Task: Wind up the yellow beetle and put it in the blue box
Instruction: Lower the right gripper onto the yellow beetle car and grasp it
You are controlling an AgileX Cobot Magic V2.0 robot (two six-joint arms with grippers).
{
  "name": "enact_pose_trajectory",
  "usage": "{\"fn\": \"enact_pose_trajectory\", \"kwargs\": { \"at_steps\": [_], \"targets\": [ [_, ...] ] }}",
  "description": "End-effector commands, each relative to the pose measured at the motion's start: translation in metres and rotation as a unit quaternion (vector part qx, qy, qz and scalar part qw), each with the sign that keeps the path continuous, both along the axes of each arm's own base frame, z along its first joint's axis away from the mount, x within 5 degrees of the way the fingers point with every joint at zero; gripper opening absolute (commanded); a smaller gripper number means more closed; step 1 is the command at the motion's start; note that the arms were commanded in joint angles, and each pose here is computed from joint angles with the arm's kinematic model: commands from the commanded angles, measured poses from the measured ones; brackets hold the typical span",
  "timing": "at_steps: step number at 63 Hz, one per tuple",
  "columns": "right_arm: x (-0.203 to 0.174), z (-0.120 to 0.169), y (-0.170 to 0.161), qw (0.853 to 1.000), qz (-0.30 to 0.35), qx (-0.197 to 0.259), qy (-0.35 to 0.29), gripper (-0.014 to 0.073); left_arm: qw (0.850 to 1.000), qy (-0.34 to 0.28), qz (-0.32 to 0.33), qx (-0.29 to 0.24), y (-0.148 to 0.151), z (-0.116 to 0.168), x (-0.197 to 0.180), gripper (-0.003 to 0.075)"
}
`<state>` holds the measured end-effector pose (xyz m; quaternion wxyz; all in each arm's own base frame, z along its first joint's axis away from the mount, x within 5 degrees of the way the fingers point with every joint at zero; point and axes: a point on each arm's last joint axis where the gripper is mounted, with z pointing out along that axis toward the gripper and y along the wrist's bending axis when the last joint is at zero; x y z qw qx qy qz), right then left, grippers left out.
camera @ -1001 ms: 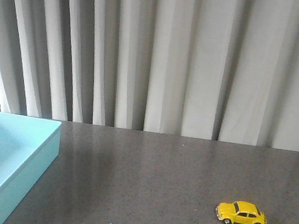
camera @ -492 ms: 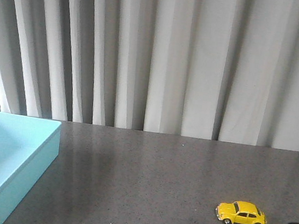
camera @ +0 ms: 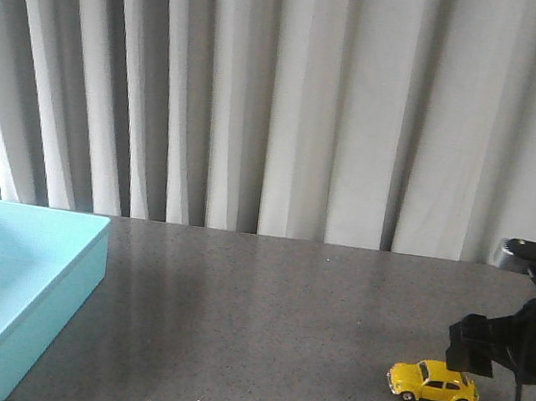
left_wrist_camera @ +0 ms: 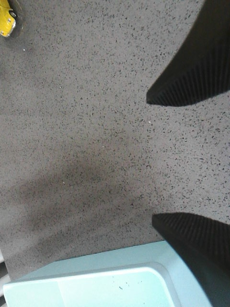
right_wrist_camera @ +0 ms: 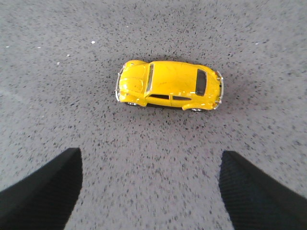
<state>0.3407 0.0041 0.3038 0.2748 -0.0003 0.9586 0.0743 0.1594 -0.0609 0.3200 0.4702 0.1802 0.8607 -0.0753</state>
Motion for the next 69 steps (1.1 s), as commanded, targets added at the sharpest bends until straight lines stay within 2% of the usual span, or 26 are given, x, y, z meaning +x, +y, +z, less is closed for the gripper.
{"fn": "enact_pose_trajectory", "kwargs": {
  "at_steps": [1,12,33,69],
  "targets": [
    [0.022,0.014,-0.001,1.000,-0.007,0.008,-0.010,0.0579,0.999,-0.050,-0.003,-0.022,-0.003,0.017,0.003,0.0471],
    [0.059,-0.004,-0.001,0.999,-0.006,0.016,0.039,0.0579,0.999,-0.047,-0.003,-0.021,-0.003,0.017,0.003,0.0471],
    [0.098,-0.033,-0.006,0.999,-0.012,-0.002,0.051,0.0579,0.999,-0.043,-0.003,-0.020,-0.003,0.016,0.003,0.0471],
    [0.109,-0.071,-0.007,0.996,-0.017,0.008,0.092,0.0579,0.999,-0.042,-0.003,-0.020,-0.002,0.016,0.003,0.0471]
  ]
}}
